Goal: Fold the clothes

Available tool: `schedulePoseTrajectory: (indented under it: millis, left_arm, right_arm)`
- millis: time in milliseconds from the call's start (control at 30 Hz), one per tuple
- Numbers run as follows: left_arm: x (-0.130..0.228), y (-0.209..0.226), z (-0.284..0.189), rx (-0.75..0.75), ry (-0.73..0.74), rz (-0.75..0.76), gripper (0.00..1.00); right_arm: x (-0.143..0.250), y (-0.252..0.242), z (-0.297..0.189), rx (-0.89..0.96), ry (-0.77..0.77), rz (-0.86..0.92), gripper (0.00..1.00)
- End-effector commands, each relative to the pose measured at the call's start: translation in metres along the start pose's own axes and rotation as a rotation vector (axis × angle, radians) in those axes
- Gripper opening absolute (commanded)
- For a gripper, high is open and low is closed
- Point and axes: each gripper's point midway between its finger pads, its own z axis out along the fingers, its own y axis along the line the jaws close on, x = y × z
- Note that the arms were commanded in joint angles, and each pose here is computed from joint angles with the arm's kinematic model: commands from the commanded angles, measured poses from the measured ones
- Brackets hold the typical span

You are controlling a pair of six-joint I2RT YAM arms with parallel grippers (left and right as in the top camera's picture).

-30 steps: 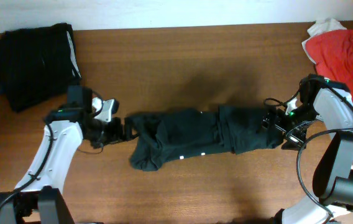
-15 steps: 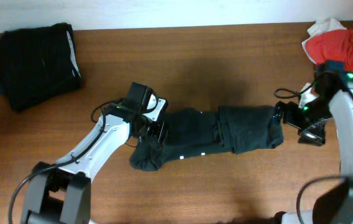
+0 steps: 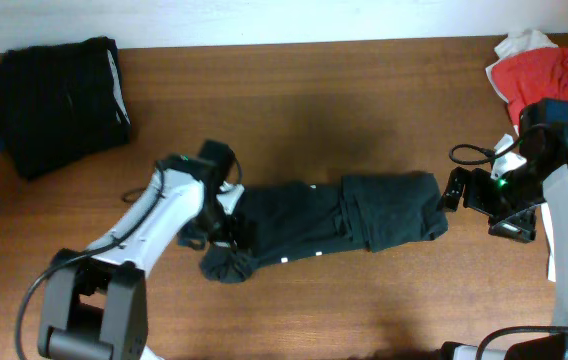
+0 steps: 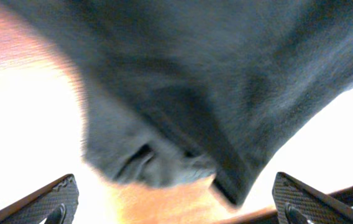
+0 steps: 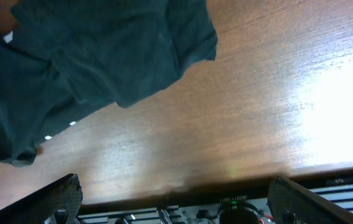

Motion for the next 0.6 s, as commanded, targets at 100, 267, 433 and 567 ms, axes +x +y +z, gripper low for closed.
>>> schedulePoseTrajectory:
  millis: [100, 267, 433, 567]
  left_arm:
    - [-0.018, 0.061, -0.049, 0.071, -0.161, -0.268, 0.99]
    - [-0.016, 0.033, 0.002, 0.341, -0.134, -0.248, 0.99]
    - [-0.031, 0.019, 0.034, 0.459, -0.158, -0.181, 0.99]
    - [-0.032, 0.012, 0.058, 0.457, -0.108, -0.161, 0.97]
  right_arm:
    - [-0.003, 0.001, -0.007, 0.01, -0.038, -0.036, 0.99]
    - [-0.003, 0.003, -0.007, -0.002, -0.04, -0.037, 0.99]
    - [-0.001, 0.003, -0.007, -0.004, -0.029, -0.036, 0.99]
    - [0.0, 0.005, -0.007, -0.012, -0.028, -0.036, 0.99]
